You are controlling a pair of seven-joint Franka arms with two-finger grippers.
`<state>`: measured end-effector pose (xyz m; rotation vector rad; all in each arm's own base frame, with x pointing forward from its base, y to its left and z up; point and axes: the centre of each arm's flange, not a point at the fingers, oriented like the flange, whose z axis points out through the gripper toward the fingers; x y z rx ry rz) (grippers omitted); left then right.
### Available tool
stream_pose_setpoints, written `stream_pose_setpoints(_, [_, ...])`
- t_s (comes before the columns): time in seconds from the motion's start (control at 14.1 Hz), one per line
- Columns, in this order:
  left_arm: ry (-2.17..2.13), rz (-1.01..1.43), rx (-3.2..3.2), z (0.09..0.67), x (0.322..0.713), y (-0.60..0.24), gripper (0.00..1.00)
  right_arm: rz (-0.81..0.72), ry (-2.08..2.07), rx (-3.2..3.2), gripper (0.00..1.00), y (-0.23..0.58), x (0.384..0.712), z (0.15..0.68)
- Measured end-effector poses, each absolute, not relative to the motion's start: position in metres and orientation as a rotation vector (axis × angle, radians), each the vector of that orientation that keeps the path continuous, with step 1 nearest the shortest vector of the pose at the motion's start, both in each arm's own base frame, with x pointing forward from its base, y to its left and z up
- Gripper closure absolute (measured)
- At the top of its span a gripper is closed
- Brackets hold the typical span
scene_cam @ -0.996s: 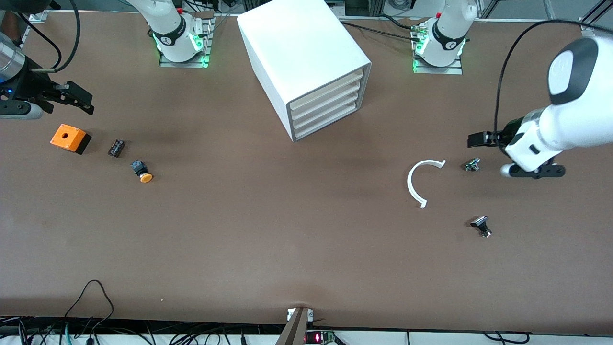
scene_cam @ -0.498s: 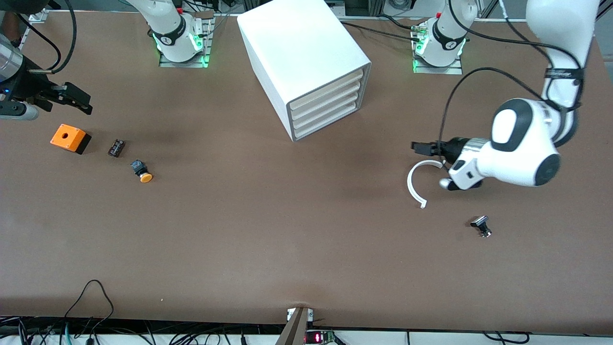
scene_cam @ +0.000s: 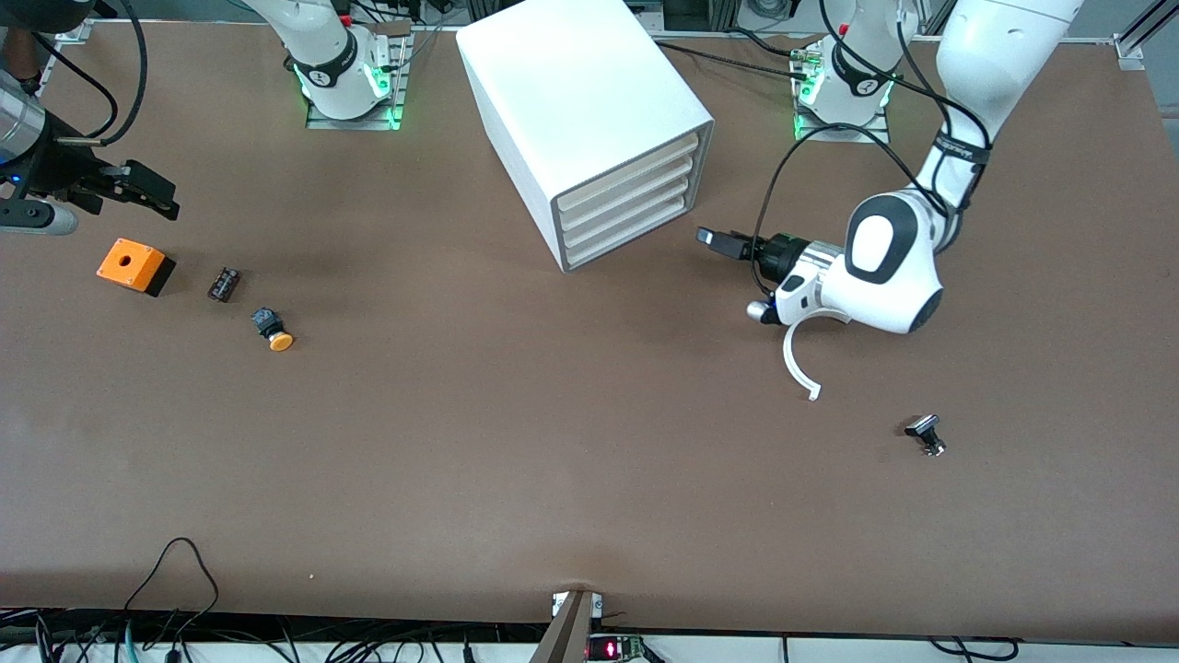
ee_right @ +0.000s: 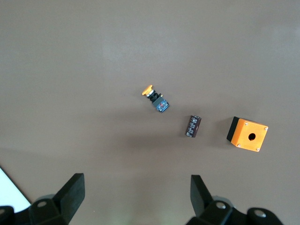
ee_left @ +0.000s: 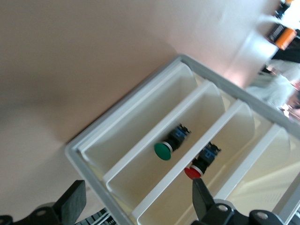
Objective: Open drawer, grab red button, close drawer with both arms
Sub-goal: 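Reach the left gripper to the cabinet's lowest drawer handle, then pull the drawer open with the left gripper while the right gripper reaches forward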
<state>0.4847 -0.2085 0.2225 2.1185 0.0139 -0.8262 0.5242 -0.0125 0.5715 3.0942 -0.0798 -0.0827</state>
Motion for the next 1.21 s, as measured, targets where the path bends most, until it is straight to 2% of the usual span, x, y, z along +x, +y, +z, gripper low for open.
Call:
stream_pose_setpoints(0.28, [-0.108,-0.824,2.028,0.205,0.447,-0.232,0.00,-0.091,-0.089,3.090,0.00,-0.016,0.533,0.567])
stream_pose_setpoints(0.64, [-0.226,-0.783,2.020,0.195,0.411,-0.277,0.01,-0.131,-0.108,3.048,0.00,-0.030,0.566,0.544])
stream_pose_setpoints(0.93, [-0.228,-0.784,2.014,0.194,0.398,-0.296,0.04,-0.143,0.134,3.035,0.00,0.069,0.579,0.518])
stream_pose_setpoints(1.0, [-0.221,-0.782,2.014,0.193,0.398,-0.295,0.11,-0.136,0.172,3.030,0.00,0.090,0.583,0.507])
stream_pose_setpoints(1.21, [-0.219,-0.789,2.007,0.193,0.395,-0.296,0.46,-0.128,0.186,3.028,0.00,0.098,0.601,0.486])
